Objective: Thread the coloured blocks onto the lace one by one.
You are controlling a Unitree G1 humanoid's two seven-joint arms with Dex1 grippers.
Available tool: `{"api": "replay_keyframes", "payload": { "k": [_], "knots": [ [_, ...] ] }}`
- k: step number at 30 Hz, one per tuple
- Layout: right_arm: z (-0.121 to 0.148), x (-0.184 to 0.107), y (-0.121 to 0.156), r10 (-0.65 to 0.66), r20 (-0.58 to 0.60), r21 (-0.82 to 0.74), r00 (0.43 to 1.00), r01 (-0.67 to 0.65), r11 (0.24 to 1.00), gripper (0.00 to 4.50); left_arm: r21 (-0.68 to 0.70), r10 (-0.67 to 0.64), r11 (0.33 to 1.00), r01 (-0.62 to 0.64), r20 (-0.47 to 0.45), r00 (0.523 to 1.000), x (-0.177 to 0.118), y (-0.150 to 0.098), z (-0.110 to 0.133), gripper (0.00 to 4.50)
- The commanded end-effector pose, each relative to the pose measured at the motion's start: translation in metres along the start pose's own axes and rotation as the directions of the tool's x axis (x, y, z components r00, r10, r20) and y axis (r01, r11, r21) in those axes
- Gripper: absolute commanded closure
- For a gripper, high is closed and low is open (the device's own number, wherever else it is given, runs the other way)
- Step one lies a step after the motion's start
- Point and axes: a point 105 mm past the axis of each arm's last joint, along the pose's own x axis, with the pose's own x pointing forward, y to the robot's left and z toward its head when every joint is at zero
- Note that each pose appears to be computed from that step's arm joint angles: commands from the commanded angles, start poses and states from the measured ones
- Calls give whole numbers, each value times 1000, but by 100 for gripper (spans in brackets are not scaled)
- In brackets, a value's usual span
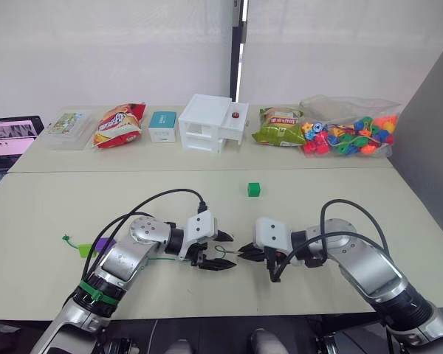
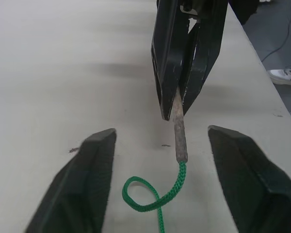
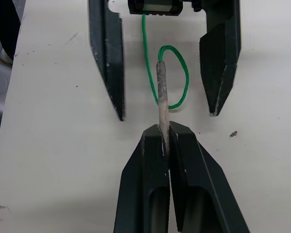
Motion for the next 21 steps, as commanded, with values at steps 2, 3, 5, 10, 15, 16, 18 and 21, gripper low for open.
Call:
{"api": "replay_keyframes", "payload": {
  "k": [2, 3, 5, 10, 15, 16, 18, 21],
  "knots": [
    [6, -2, -3, -7, 1, -35, 1000, 7, 999, 450, 32, 2, 999, -2, 24, 1000, 0, 2, 10, 320],
    [6, -2, -3, -7, 0, -35, 1000, 7, 999, 450, 32, 3, 999, -4, 25, 1000, 0, 2, 10, 352],
    [5, -2, -3, -8, -2, -34, 1000, 8, 999, 450, 32, 2, 999, -3, 28, 1000, 0, 2, 11, 419],
    [5, -2, -2, -6, -6, -33, 1000, 6, 999, 450, 32, 0, 999, -1, 30, 1000, 0, 1, 13, 447],
    [2, -2, -1, 1, -16, -30, 1000, -2, 1000, 450, 27, -13, 1000, 12, 42, 999, 0, -1, 15, 447],
    [2, -2, 0, 5, -19, -29, 1000, -5, 1000, 450, 27, -15, 1000, 14, 44, 999, 0, -2, 15, 447],
    [1, -2, 1, 8, -20, -28, 1000, -9, 1000, 450, 20, -18, 1000, 17, 53, 998, -1, -2, 17, 447],
    [4, -2, 0, -8, -2, -5, 1000, 8, 1000, 450, 14, -17, 1000, 16, 52, 999, -3, -3, 15, 447]
  ]
}}
